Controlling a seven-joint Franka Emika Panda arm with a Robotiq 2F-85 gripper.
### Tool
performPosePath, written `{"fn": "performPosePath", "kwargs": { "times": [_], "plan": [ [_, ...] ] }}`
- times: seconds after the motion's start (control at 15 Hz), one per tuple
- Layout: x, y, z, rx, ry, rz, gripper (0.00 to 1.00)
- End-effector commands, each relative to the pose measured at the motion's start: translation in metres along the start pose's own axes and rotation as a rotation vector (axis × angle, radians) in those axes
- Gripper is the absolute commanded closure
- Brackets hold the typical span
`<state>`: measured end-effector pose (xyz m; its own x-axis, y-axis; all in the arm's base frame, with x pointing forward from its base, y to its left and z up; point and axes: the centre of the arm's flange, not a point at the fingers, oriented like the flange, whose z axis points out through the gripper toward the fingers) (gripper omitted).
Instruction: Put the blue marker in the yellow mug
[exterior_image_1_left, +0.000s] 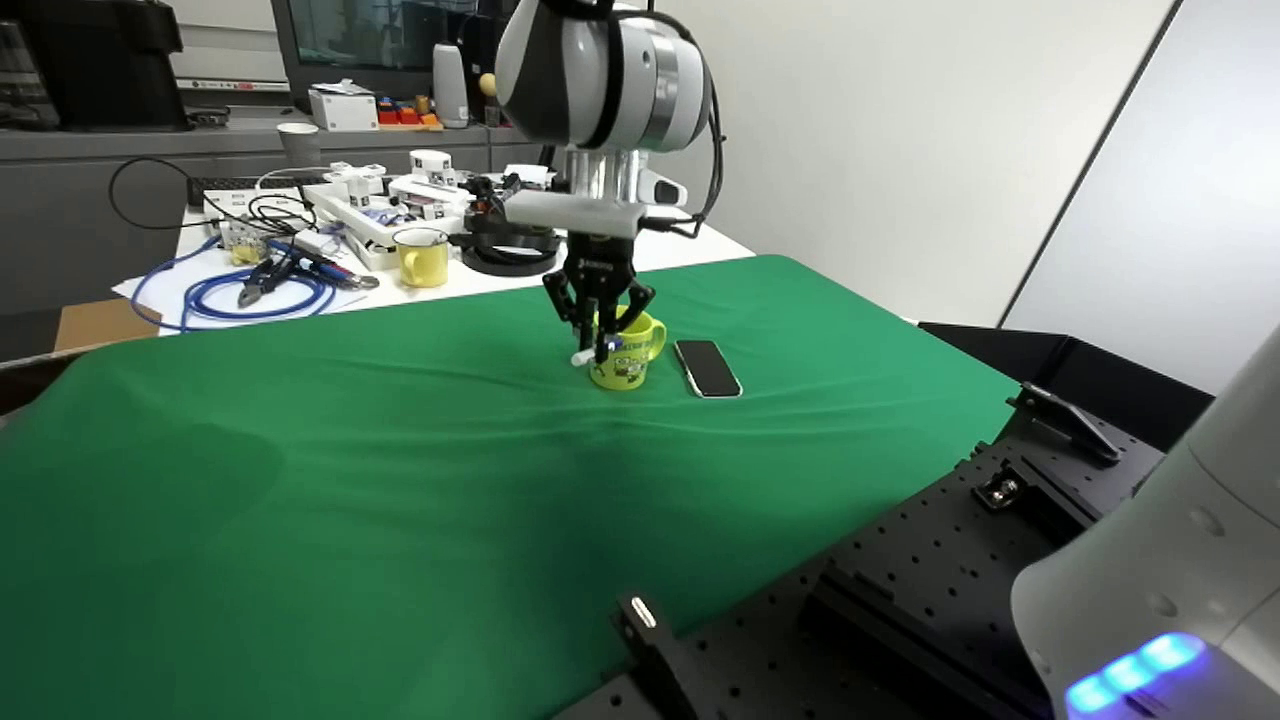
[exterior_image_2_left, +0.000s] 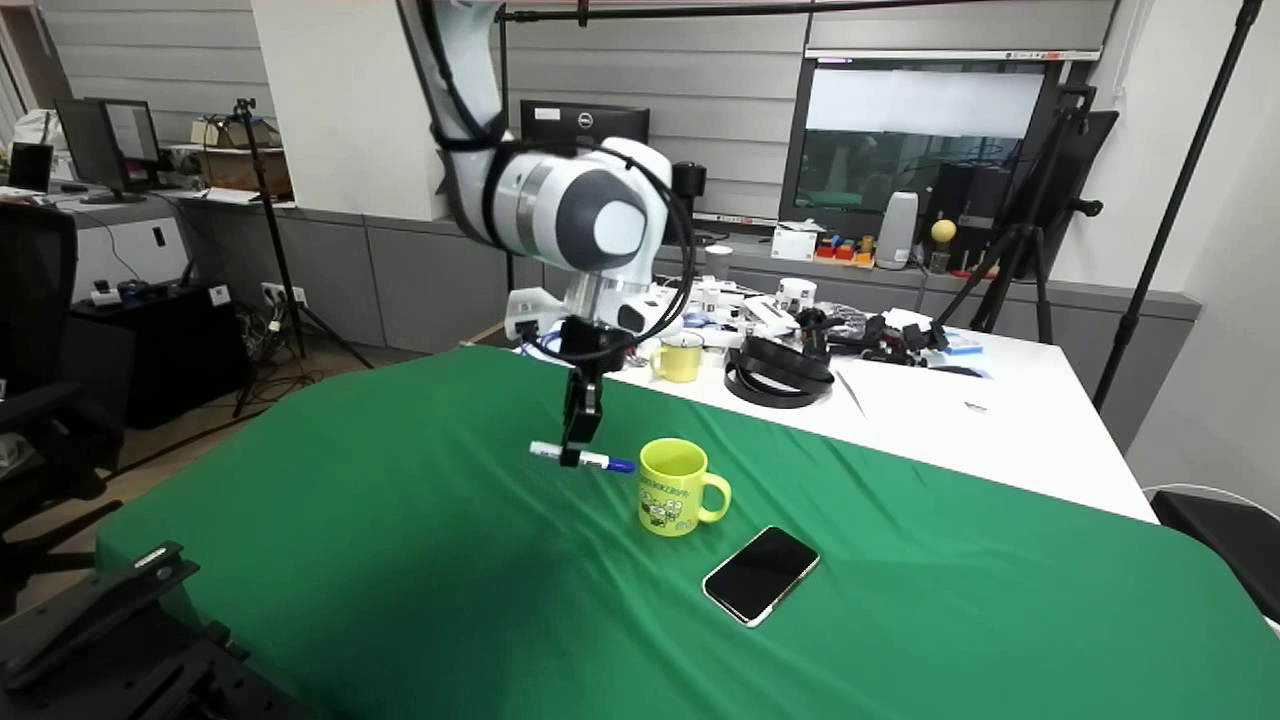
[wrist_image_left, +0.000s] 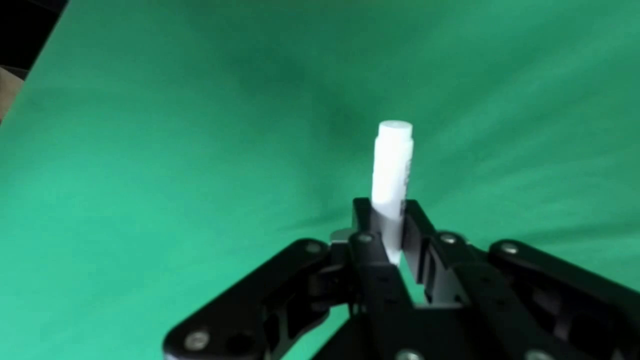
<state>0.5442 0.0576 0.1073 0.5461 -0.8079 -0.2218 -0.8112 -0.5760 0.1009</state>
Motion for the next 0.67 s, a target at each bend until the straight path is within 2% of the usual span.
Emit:
{"fn": "performPosePath", "kwargs": {
  "times": [0.0,0.2,0.4,0.6],
  "plan": [
    [0.046,0.005,-0.045,0.024,-0.177,0.098,0.96],
    [0.083,0.021,-0.065,0.058,-0.323,0.182,0.96],
    [0.109,0.033,-0.068,0.124,-0.461,0.257,0.96],
    [0.124,0.034,-0.062,0.186,-0.537,0.297,0.96]
  ]
}}
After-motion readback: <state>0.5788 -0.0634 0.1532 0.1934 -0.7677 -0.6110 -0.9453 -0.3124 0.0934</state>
